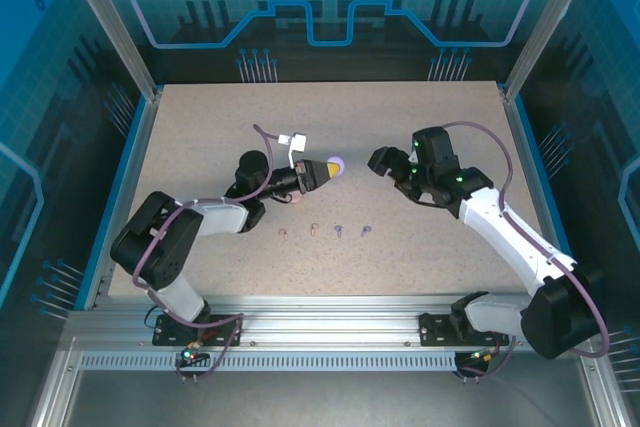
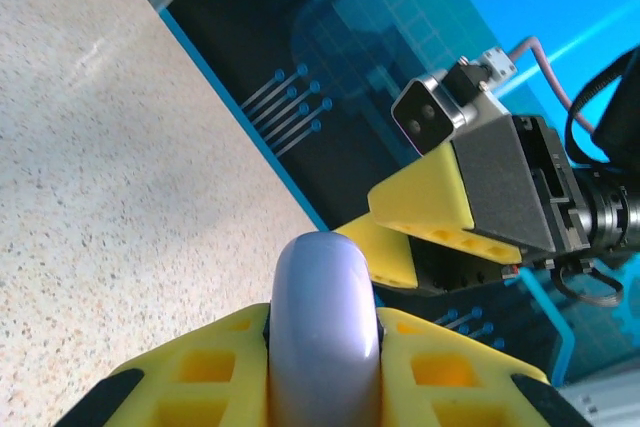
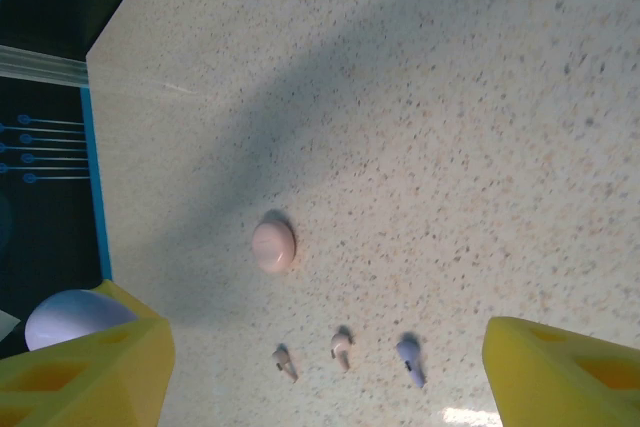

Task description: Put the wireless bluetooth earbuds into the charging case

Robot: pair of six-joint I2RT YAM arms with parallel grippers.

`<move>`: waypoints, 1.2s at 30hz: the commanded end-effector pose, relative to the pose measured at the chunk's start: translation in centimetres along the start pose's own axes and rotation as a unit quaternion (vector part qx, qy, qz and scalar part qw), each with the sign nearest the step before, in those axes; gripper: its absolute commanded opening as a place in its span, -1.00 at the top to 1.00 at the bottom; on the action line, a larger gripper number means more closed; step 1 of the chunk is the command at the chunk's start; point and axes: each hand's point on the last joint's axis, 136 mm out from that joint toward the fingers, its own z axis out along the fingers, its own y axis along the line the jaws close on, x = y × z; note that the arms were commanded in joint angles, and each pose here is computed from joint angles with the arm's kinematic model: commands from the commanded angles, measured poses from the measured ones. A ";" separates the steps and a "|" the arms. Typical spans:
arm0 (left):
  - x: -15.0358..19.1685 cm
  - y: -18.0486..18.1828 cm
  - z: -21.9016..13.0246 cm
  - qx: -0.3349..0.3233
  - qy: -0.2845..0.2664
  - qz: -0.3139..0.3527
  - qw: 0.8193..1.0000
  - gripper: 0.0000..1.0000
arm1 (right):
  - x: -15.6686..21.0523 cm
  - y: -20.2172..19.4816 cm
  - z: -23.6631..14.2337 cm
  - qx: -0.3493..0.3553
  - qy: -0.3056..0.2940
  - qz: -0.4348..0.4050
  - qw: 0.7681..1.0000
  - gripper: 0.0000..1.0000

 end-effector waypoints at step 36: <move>-0.1 -2.8 -0.5 0.027 0.047 0.055 0.997 1.00 | 4.3 6.0 0.4 -0.154 0.043 -0.122 0.979 -0.52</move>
